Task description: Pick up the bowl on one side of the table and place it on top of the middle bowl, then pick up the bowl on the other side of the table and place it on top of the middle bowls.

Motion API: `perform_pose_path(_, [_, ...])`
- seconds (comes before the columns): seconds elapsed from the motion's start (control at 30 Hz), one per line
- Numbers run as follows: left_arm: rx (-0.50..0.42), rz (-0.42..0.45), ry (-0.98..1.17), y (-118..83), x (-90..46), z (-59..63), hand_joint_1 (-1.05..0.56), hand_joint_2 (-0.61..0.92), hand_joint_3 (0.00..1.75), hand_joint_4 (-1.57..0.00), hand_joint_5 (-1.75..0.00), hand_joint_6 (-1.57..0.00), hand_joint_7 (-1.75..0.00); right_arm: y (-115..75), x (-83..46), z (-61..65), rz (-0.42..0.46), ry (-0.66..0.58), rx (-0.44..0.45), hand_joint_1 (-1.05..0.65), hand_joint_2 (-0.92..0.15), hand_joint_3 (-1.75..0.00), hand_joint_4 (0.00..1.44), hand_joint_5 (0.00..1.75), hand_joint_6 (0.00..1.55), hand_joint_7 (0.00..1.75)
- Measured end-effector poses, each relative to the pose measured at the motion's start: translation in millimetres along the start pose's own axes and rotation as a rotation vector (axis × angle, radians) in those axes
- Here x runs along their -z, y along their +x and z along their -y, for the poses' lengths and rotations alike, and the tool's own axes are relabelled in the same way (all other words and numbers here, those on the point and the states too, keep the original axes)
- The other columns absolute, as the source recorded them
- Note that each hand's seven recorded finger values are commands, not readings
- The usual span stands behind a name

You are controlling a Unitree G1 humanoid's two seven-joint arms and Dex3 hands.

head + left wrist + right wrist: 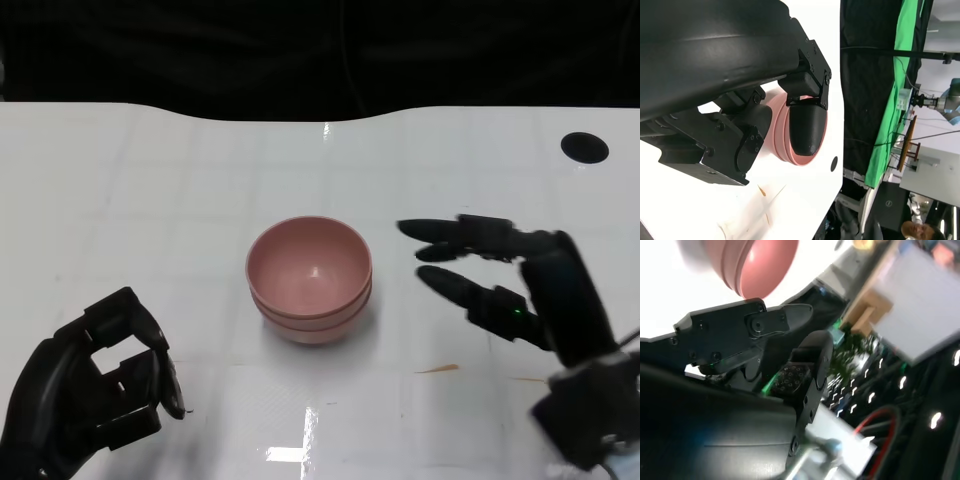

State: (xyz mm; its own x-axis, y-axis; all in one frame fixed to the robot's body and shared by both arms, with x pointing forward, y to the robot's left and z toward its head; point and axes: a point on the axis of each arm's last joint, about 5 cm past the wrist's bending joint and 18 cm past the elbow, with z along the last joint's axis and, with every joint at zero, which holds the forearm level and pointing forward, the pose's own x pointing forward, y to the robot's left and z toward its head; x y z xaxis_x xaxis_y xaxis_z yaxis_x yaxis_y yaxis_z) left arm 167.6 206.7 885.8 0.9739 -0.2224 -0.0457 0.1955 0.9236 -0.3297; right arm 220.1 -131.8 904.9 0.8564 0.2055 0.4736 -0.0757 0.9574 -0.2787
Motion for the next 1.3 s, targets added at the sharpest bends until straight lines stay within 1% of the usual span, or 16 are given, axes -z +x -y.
perform_pose_path(0.13, [-0.002, 0.000, 0.000, 0, -0.2, -0.1, 0.14, 0.74, 1.37, -0.81, -1.75, -0.60, -1.75, -18.2, 1.0, 9.2, -0.132, 0.099, 0.064, -0.29, -0.92, -0.23, 1.01, 0.48, 1.07, 0.10])
perform_pose_path(0.23, [-0.002, 0.001, -0.001, 0, -0.3, -0.1, 0.14, 0.75, 1.36, -0.81, -1.75, -0.59, -1.75, -31.5, 0.2, 14.4, -0.237, 0.248, 0.129, -0.23, -0.92, -0.24, 1.05, 0.51, 1.11, 0.10])
perform_pose_path(0.27, [-0.003, 0.001, -0.001, 0, -0.4, -0.2, 0.14, 0.75, 1.36, -0.81, -1.75, -0.59, -1.75, -35.9, 0.6, 15.1, -0.274, 0.317, 0.150, -0.20, -0.92, -0.27, 1.02, 0.64, 1.13, 0.08])
perform_pose_path(0.33, [-0.003, 0.001, -0.003, 0, -0.4, -0.3, 0.14, 0.76, 1.36, -0.81, -1.75, -0.59, -1.75, -43.8, 2.0, 15.9, -0.330, 0.416, 0.172, -0.18, -0.92, -0.29, 0.99, 0.73, 1.15, 0.07])
perform_pose_path(0.37, [-0.003, 0.001, -0.003, 0, -0.5, -0.3, 0.14, 0.76, 1.35, -0.81, -1.75, -0.59, -1.75, -46.6, 2.8, 15.8, -0.347, 0.451, 0.175, -0.15, -0.91, -0.36, 0.95, 0.97, 1.19, 0.10])
perform_pose_path(0.4, [-0.003, 0.001, -0.003, 0, -0.5, -0.4, 0.14, 0.76, 1.35, -0.81, -1.75, -0.59, -1.75, -49.7, 3.7, 15.9, -0.357, 0.483, 0.175, -0.12, -0.89, -0.42, 0.92, 1.12, 1.21, 0.13])
perform_pose_path(0.43, [-0.004, 0.001, -0.003, 0, -0.5, -0.5, 0.13, 0.76, 1.34, -0.81, -1.75, -0.59, -1.75, -52.4, 4.7, 16.2, -0.362, 0.505, 0.174, -0.09, -0.84, -0.55, 0.89, 1.30, 1.17, 0.29])
perform_pose_path(0.5, [-0.007, 0.002, -0.003, 0, -0.6, -1.0, 0.13, 0.76, 1.34, -0.81, -1.75, -0.59, -1.75, -57.3, 7.3, 15.8, -0.368, 0.538, 0.172, -0.07, -0.75, -0.75, 0.86, 1.50, 0.95, 0.86])
perform_pose_path(0.57, [-0.009, 0.002, -0.004, -1, -0.6, -1.5, 0.13, 0.76, 1.33, -0.81, -1.75, -0.59, -1.75, -62.6, 10.4, 15.6, -0.372, 0.550, 0.169, -0.07, -0.70, -0.86, 0.84, 1.65, 0.80, 1.24])
perform_pose_path(0.6, [-0.011, 0.001, -0.005, -1, -0.5, -1.9, 0.14, 0.76, 1.33, -0.81, -1.75, -0.59, -1.75, -64.9, 12.2, 15.8, -0.377, 0.552, 0.169, -0.07, -0.70, -0.87, 0.84, 1.68, 0.78, 1.30])
perform_pose_path(0.67, [-0.014, -0.001, -0.006, -1, 0.1, -2.5, 0.13, 0.76, 1.33, -0.81, -1.75, -0.59, -1.75, -68.9, 15.3, 15.6, -0.383, 0.574, 0.170, -0.08, -0.71, -0.87, 0.84, 1.73, 0.70, 1.50])
perform_pose_path(0.77, [-0.015, -0.005, -0.007, 0, 0.6, -2.8, 0.12, 0.75, 1.33, -0.81, -1.75, -0.59, -1.75, -73.3, 19.1, 13.6, -0.383, 0.611, 0.156, -0.10, -0.71, -0.86, 0.84, 1.74, 0.63, 1.64])
perform_pose_path(0.87, [-0.016, -0.007, -0.007, 0, 1.0, -3.0, 0.14, 0.76, 1.34, -0.82, -1.75, -0.60, -1.75, -76.6, 22.2, 14.4, -0.388, 0.628, 0.140, -0.11, -0.69, -0.85, 0.84, 1.75, 0.61, 1.69])
perform_pose_path(1.0, [-0.016, -0.007, -0.008, 0, 1.1, -3.1, 0.14, 0.75, 1.34, -0.83, -1.75, -0.61, -1.75, -78.4, 23.7, 14.2, -0.377, 0.658, 0.128, -0.11, -0.68, -0.86, 0.83, 1.75, 0.60, 1.69])
perform_pose_path(1.27, [-0.016, -0.003, -0.009, 0, 1.3, -2.8, 0.13, 0.73, 1.39, -0.84, -1.75, -0.62, -1.75, -79.5, 25.2, 15.3, -0.384, 0.728, 0.161, -0.12, -0.66, -0.90, 0.84, 1.75, 0.61, 1.67])
perform_pose_path(1.3, [-0.017, -0.002, -0.009, 0, 1.3, -2.8, 0.13, 0.73, 1.39, -0.85, -1.75, -0.63, -1.75, -79.5, 25.4, 15.8, -0.388, 0.742, 0.164, -0.12, -0.64, -0.91, 0.84, 1.75, 0.63, 1.65])
